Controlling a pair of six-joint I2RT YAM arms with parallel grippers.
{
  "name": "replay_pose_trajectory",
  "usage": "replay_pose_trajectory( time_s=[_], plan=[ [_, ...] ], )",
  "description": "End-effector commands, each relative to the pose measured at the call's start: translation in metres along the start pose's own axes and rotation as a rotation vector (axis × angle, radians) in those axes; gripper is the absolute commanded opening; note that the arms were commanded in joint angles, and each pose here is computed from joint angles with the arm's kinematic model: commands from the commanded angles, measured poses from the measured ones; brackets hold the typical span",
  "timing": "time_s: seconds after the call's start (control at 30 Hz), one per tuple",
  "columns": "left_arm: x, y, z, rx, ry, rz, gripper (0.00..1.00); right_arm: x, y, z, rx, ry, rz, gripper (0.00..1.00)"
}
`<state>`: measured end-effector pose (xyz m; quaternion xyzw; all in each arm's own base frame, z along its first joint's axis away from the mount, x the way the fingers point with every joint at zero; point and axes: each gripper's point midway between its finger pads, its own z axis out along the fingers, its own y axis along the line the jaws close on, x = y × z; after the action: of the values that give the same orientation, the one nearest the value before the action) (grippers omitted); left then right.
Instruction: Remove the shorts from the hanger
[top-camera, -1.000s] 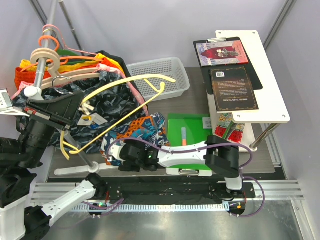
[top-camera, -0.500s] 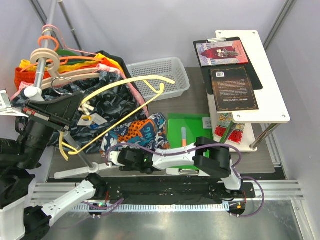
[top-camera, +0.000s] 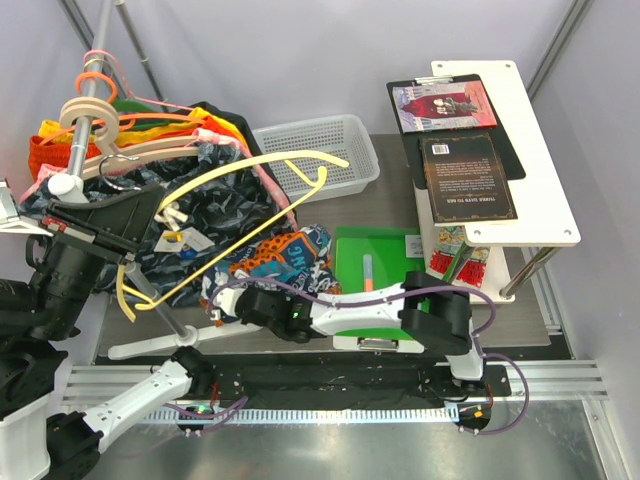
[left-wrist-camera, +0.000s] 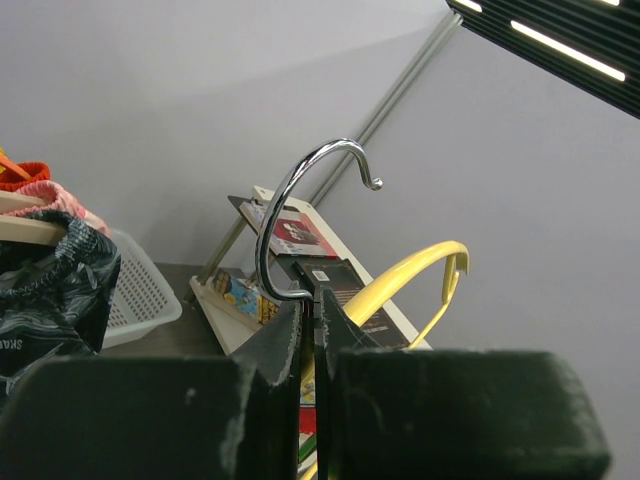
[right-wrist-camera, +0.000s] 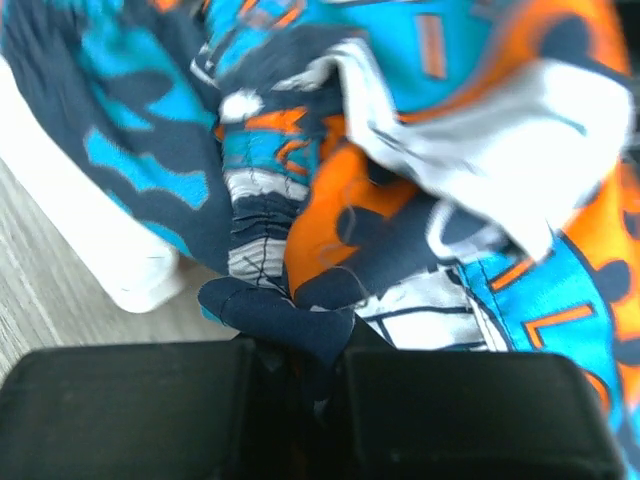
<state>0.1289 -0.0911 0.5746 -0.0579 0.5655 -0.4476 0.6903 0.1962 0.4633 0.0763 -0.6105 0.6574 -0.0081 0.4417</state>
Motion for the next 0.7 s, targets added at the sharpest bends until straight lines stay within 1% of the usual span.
replay_pose_trajectory(
  time_s=[0.0, 0.03, 0.07, 0.13, 0.17, 0.27, 0.3, 0.4, 0.5, 0.53, 0.67],
  plan=[
    [-0.014, -0.015, 0.004, 0.053, -0.042, -0.018, 0.0, -0.082, -0.087, -0.065, 0.198, -0.245, 0.149, 0.01],
    [-0.014, -0.016, 0.004, 0.054, -0.041, -0.016, 0.0, -0.087, -0.095, -0.075, 0.213, -0.269, 0.17, 0.01],
    [-0.014, -0.017, 0.005, 0.059, -0.039, -0.016, 0.0, -0.1, -0.112, -0.094, 0.236, -0.33, 0.224, 0.01],
    [-0.014, -0.018, 0.007, 0.062, -0.039, -0.016, 0.01, -0.112, -0.129, -0.115, 0.255, -0.405, 0.284, 0.01],
    [-0.014, -0.019, 0.008, 0.066, -0.038, -0.018, 0.0, -0.119, -0.144, -0.136, 0.27, -0.453, 0.325, 0.01],
    [-0.016, -0.022, 0.009, 0.075, -0.044, -0.021, 0.0, -0.126, -0.169, -0.163, 0.301, -0.52, 0.414, 0.01],
    [-0.018, -0.023, 0.009, 0.081, -0.049, -0.022, 0.0, -0.128, -0.181, -0.179, 0.317, -0.552, 0.441, 0.01],
    [-0.023, -0.028, 0.009, 0.102, -0.066, -0.023, 0.01, -0.123, -0.206, -0.205, 0.369, -0.586, 0.493, 0.01],
    [-0.03, -0.032, 0.01, 0.109, -0.078, -0.006, 0.0, -0.114, -0.22, -0.222, 0.406, -0.61, 0.537, 0.01],
    [-0.033, -0.034, 0.008, 0.115, -0.086, 0.0, 0.0, -0.111, -0.232, -0.237, 0.426, -0.639, 0.565, 0.01],
    [-0.039, -0.036, 0.005, 0.123, -0.11, 0.005, 0.0, -0.101, -0.263, -0.264, 0.483, -0.7, 0.667, 0.01]
  ],
)
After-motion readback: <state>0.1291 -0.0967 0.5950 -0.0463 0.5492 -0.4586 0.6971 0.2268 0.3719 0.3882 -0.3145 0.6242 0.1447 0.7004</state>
